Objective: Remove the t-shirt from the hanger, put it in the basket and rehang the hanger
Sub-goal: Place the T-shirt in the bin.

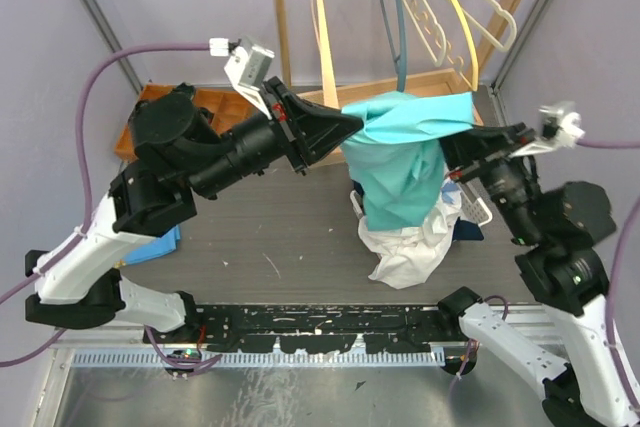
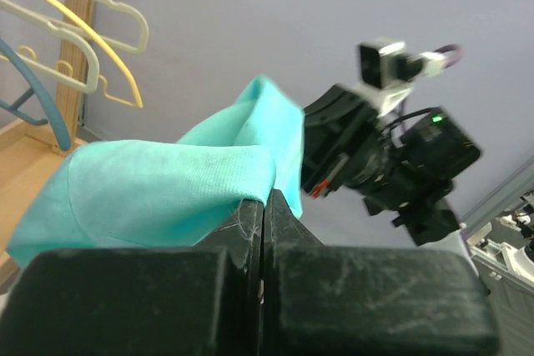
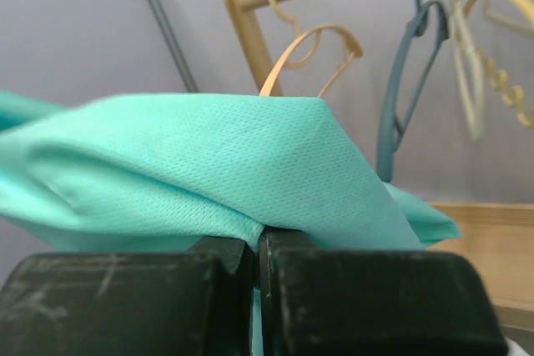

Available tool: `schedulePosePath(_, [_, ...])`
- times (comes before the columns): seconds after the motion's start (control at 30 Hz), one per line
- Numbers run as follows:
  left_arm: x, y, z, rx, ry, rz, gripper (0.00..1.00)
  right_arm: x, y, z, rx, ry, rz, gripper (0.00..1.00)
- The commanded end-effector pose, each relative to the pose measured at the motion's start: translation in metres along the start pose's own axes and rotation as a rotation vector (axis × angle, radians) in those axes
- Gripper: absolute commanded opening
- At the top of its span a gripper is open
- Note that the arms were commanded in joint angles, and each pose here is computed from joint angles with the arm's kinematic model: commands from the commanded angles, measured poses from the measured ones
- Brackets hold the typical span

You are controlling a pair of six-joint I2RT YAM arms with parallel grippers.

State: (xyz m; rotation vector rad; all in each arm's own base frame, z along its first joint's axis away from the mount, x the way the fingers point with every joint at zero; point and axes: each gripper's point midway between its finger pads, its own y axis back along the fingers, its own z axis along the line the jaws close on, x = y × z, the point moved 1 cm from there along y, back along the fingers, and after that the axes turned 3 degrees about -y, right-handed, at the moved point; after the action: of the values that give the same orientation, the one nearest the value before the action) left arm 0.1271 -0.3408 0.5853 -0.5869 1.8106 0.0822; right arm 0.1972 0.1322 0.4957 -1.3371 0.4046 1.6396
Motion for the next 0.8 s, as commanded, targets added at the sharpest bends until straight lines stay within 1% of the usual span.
schedulePosePath(0.0, [0.031, -0.014, 0.002, 0.015, 0.014, 0.032, 0.0, -0.044, 0.026, -0.02, 0.175, 0.039, -0.129, 0.01])
schedulePosePath(0.1, [0.055, -0.025, 0.007, 0.014, 0.012, 0.075, 0.0, -0.044, 0.041, -0.042, 0.303, 0.04, -0.139, 0.01])
schedulePosePath(0.37, [0.108, -0.05, 0.017, 0.01, 0.016, 0.148, 0.0, -0.016, 0.058, -0.074, 0.476, 0.001, -0.088, 0.01])
schedulePosePath(0.53, [0.15, -0.057, 0.03, -0.026, 0.029, 0.226, 0.0, 0.0, 0.053, -0.086, 0.53, 0.002, -0.056, 0.01])
schedulePosePath(0.77, [0.201, -0.051, 0.063, -0.169, 0.054, 0.305, 0.0, 0.04, 0.049, -0.098, 0.559, -0.016, 0.044, 0.01])
